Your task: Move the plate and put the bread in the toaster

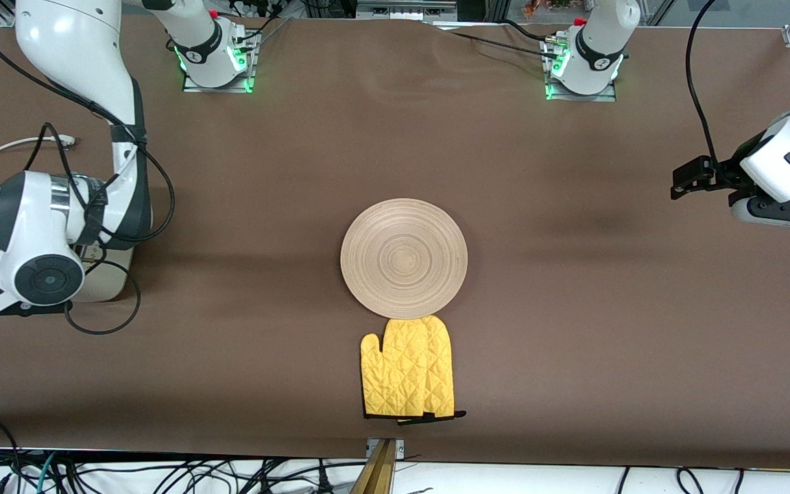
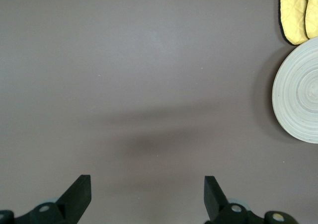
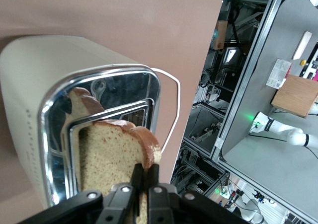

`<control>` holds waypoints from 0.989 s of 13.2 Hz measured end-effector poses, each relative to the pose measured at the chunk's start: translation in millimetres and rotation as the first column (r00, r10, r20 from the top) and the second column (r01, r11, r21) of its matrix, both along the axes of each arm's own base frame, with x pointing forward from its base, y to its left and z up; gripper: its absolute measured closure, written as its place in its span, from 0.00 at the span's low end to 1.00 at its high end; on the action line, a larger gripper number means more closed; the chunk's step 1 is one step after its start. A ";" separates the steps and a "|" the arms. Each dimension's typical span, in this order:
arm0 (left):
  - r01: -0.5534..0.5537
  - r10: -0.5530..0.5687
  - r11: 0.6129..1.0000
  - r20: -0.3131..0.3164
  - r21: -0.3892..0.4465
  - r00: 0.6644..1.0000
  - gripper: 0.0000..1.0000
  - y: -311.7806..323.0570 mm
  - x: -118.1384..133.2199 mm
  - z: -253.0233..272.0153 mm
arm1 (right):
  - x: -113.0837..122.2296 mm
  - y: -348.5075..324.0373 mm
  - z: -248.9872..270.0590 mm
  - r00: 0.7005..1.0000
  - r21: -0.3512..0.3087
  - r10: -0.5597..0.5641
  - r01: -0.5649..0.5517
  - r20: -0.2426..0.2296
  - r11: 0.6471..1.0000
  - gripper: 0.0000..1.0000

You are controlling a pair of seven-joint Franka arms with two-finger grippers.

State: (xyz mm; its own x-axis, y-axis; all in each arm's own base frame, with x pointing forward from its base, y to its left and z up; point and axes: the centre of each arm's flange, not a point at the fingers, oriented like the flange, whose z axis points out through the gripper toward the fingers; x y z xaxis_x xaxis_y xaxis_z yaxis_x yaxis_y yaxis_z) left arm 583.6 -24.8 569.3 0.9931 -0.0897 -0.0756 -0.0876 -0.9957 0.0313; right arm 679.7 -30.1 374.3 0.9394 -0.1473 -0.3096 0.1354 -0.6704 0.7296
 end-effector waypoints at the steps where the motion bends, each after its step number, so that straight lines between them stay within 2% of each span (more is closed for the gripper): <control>1: 0.000 0.000 1.000 0.000 0.000 1.000 0.00 0.0 0.0 0.0 | 0.3 5.6 -2.7 1.000 0.002 0.001 -0.001 0.004 1.000 0.81; 2: 0.000 0.000 1.000 0.000 0.000 1.000 0.00 0.0 0.0 0.0 | 0.4 9.3 -5.3 1.000 0.008 0.001 -0.001 0.005 1.000 0.81; 3: 0.000 0.000 1.000 0.001 0.000 1.000 0.00 0.0 0.1 0.2 | 0.4 11.1 -6.5 1.000 0.012 0.001 -0.001 0.005 1.000 0.75; 5: 0.000 0.000 1.000 0.005 0.000 1.000 0.00 -0.1 0.6 1.1 | -0.1 12.6 -6.0 1.000 0.037 0.010 -0.010 -0.008 0.999 0.56; 6: 0.000 0.000 1.000 0.009 0.000 1.000 0.00 0.0 1.0 2.1 | -1.0 12.5 -2.8 0.999 0.055 0.024 -0.022 -0.027 0.998 0.42; 8: 0.000 0.000 1.000 0.017 -0.001 1.000 0.00 0.0 1.9 5.4 | -3.8 11.3 11.2 0.997 0.096 0.049 -0.043 -0.057 0.994 0.22; 9: 0.000 0.000 1.000 0.019 -0.001 1.000 0.00 0.0 2.4 6.1 | -5.1 10.8 23.8 0.997 0.126 0.063 -0.055 -0.054 0.990 0.12; 10: 0.000 0.000 1.000 0.019 -0.001 1.000 0.00 0.0 3.0 6.0 | -7.0 10.9 39.9 0.997 0.177 0.070 -0.062 -0.036 0.982 0.01; 11: 0.000 0.000 1.000 0.019 -0.001 1.000 0.00 0.0 3.7 5.4 | -9.9 11.9 56.1 0.998 0.256 0.060 -0.058 -0.001 0.965 0.00; 13: 0.000 0.000 1.000 0.017 -0.001 1.000 0.00 0.0 4.8 4.2 | -15.7 16.4 84.2 0.997 0.453 0.008 -0.043 0.079 0.890 0.00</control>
